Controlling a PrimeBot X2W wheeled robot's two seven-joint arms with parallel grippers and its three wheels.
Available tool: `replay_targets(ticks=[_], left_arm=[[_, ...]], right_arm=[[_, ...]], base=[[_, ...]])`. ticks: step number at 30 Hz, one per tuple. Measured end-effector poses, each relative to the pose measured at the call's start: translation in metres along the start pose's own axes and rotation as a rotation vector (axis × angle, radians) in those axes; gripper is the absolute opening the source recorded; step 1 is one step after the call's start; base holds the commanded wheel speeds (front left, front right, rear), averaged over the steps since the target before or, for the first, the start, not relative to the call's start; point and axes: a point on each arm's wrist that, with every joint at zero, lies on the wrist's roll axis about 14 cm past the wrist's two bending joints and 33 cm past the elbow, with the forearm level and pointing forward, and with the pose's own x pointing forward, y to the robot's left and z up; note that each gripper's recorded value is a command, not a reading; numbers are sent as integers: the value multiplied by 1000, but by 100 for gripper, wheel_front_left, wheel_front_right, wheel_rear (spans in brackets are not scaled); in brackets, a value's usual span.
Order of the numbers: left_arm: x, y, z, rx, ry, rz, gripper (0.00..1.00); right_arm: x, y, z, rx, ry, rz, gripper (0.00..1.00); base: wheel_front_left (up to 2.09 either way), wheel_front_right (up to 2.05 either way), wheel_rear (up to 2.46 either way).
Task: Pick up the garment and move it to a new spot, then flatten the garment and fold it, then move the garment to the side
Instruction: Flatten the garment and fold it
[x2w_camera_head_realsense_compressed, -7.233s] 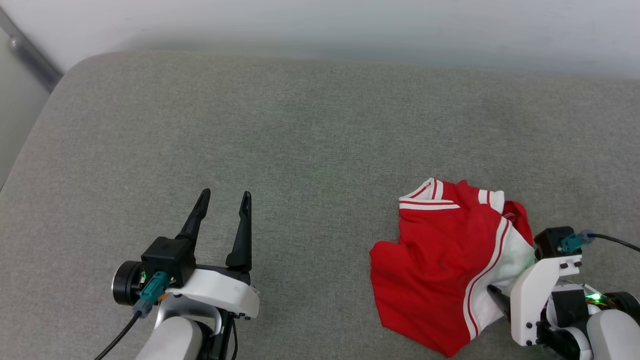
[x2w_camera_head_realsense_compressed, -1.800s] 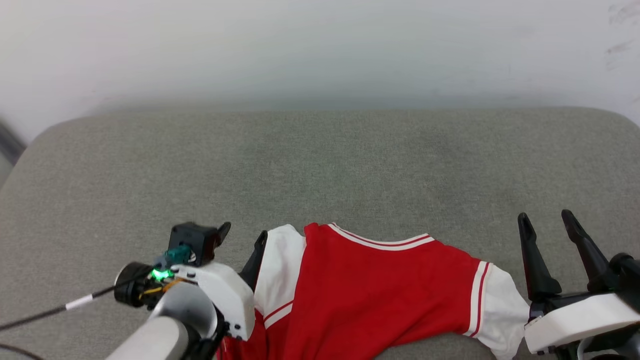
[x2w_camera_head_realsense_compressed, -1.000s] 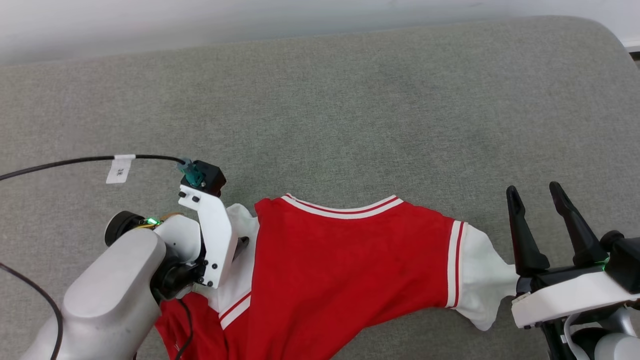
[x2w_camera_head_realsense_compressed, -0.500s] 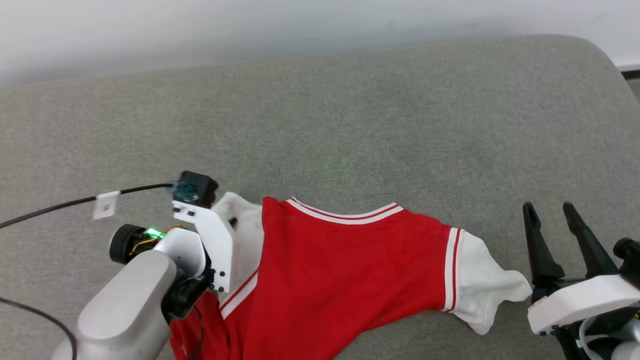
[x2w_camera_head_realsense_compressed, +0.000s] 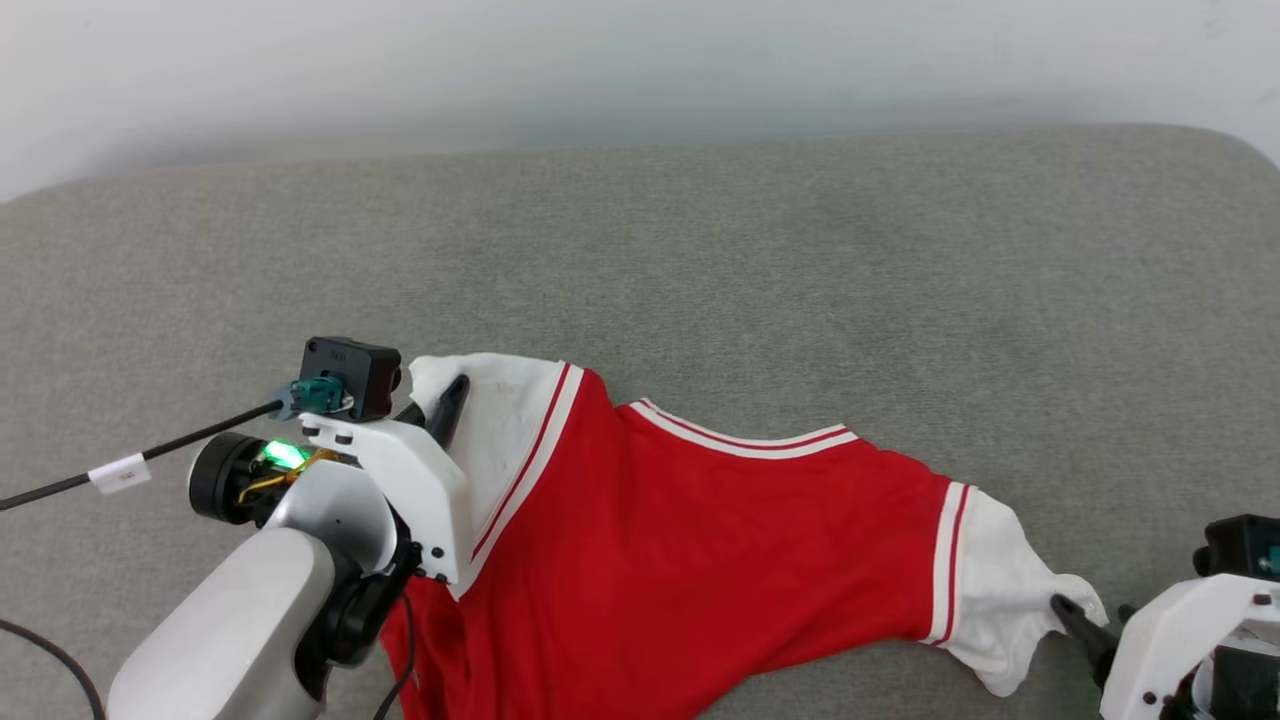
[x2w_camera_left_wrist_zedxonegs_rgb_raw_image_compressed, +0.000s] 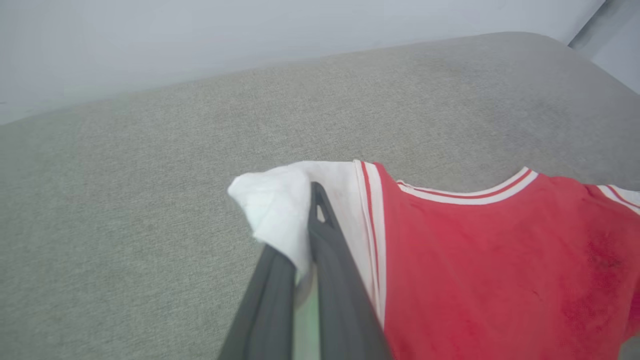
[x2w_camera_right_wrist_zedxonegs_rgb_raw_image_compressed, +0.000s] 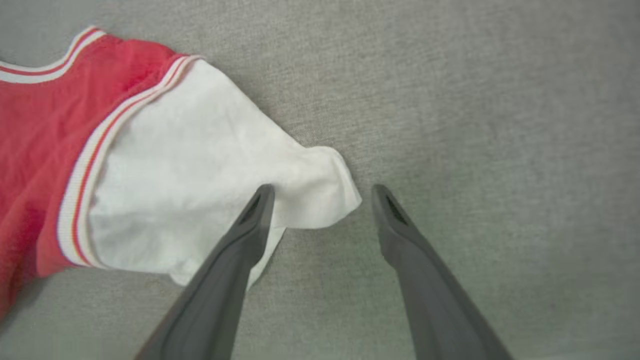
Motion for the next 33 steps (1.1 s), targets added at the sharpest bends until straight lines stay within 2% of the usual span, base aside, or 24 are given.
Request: replay_targets(ticks=[10,11,12,13,19,22,28,29,30,33], left_arm=[[-4,4,-4,-10,-1,4,0],[-4,5,-5,-12,0,7,0],[-5,6,-5,-13,1,11,0],[-5,8,-6,-15,2,16,0],[-10,7,-5,-15,-10,21,0],[-14,12,10,-10,-70,42,0],[-21,21,49,25,-186,79,0],[-21,23,59,31,-213,83,0],[-22,27,91,35,-285,93,0],[-20,34,124,38,-354,117,0]], right_arm=[[31,13,-30,-43,261,24,100],[33,14,-31,-42,276,27,52],[34,15,-33,-44,287,28,22],[35,16,-33,-42,294,30,0],[31,22,-33,-33,292,49,0],[26,21,-16,-61,219,50,0],[6,25,72,-168,-91,37,0],[2,27,86,-183,-135,35,0],[-9,31,125,-213,-253,33,0],[-17,35,165,-233,-365,23,0]], base=[[0,0,0],[0,0,0],[0,0,0],[0,0,0],[0,0,0],[0,0,0],[0,0,0],[0,0,0],[0,0,0],[0,0,0]])
